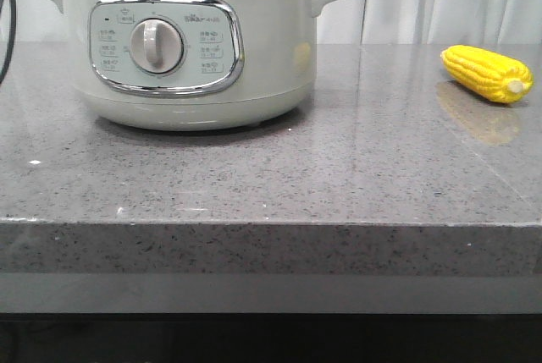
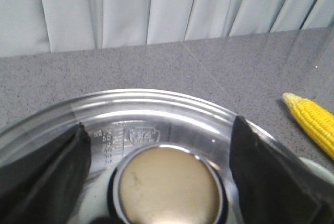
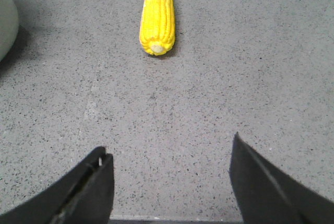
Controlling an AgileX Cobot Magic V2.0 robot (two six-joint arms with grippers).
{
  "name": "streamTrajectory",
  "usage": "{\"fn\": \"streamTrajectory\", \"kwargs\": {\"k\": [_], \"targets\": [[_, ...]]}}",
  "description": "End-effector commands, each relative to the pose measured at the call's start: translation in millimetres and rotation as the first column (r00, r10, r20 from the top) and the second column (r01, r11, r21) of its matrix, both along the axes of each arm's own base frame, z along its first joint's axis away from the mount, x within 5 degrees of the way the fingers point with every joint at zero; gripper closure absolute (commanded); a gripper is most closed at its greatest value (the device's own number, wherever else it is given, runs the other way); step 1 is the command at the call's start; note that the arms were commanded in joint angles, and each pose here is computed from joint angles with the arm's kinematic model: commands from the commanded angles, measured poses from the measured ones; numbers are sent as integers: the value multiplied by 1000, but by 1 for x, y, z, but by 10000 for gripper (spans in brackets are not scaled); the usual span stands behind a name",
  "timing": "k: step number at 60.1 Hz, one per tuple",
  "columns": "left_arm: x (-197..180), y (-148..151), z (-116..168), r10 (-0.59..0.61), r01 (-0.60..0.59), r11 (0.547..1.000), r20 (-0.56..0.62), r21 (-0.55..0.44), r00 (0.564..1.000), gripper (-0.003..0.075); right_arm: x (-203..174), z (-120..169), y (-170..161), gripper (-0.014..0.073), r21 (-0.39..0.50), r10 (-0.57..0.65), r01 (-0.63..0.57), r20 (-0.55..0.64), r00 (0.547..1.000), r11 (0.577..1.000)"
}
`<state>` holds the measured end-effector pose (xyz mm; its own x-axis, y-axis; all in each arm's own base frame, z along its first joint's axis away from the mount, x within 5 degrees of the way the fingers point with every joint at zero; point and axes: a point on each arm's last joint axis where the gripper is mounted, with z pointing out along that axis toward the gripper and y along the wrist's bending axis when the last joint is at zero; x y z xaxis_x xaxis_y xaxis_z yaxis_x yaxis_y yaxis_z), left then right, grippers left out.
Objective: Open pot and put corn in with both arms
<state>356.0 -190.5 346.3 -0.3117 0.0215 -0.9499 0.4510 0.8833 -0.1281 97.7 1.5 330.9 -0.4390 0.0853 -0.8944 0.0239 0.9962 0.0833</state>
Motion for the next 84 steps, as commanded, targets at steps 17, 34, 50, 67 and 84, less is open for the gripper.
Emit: {"fn": "streamTrajectory", "kwargs": {"k": [17,34,50,67,84], "targets": [[-5,4,34,28,-18,995,110,-95,994,412,4,14,0,96,-2,2,-2,86,996,1000],[-4,4,48,30,-13,993,145,-114,989,482,4,14,0,96,-2,2,-2,86,996,1000],[-23,12,101,22,16,987,237,-159,971,482,4,14,0,96,-2,2,-2,86,996,1000],[-73,48,156,32,20,988,322,-155,946,481,4,14,0,96,-2,2,-2,86,996,1000],[-123,111,180,136,-102,987,314,-122,940,481,4,14,0,96,-2,2,-2,86,996,1000]]}}
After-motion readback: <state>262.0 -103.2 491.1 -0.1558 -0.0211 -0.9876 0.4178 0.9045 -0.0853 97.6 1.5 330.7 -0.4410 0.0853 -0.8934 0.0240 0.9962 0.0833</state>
